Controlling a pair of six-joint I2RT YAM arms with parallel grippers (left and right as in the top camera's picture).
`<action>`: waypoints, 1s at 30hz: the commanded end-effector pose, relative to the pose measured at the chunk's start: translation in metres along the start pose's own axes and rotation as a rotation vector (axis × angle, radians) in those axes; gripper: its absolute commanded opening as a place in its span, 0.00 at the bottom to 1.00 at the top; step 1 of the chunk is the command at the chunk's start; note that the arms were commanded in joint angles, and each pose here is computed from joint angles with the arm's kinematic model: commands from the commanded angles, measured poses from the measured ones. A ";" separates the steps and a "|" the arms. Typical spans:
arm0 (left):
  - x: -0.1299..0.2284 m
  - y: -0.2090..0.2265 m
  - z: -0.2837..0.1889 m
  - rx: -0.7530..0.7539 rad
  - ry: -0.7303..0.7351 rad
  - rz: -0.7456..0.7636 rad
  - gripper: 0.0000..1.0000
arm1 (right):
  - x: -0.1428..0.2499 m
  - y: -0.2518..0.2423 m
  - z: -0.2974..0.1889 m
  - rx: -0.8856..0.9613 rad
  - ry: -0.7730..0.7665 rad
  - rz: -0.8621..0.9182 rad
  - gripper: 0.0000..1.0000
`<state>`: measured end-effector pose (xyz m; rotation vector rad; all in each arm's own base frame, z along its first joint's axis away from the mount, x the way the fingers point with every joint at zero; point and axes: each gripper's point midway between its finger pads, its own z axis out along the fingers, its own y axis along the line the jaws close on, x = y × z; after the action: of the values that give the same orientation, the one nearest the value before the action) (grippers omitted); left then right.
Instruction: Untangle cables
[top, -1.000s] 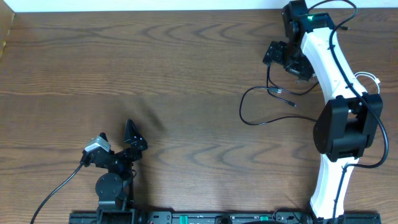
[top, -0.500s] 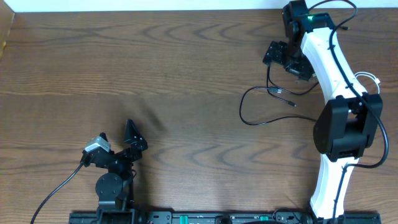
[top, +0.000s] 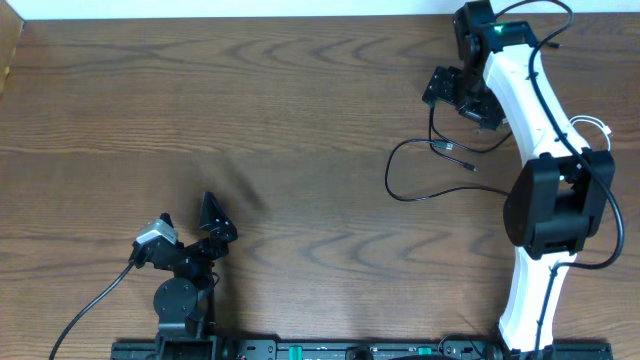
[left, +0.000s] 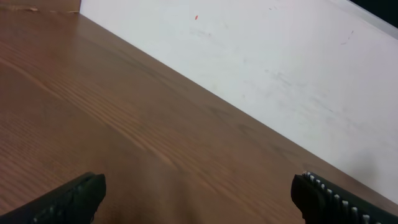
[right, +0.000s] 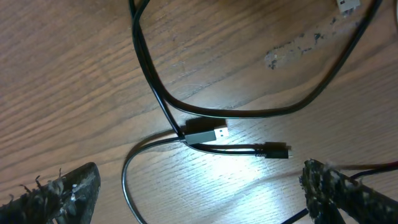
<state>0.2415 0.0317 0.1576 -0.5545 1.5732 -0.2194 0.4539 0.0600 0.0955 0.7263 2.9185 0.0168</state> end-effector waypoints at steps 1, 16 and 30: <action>0.017 0.008 0.001 -0.020 0.048 0.032 0.99 | 0.003 0.000 0.007 0.018 0.011 -0.004 0.99; 0.017 0.008 0.001 -0.020 0.048 0.032 0.99 | -0.028 -0.040 -0.125 -0.141 -0.249 0.107 0.99; 0.017 0.008 0.001 -0.020 0.048 0.032 0.99 | 0.002 -0.063 -0.258 -0.315 -0.513 0.120 0.99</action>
<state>0.2416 0.0316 0.1576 -0.5539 1.5734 -0.2195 0.4013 0.0124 0.3272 0.7302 2.3674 0.2446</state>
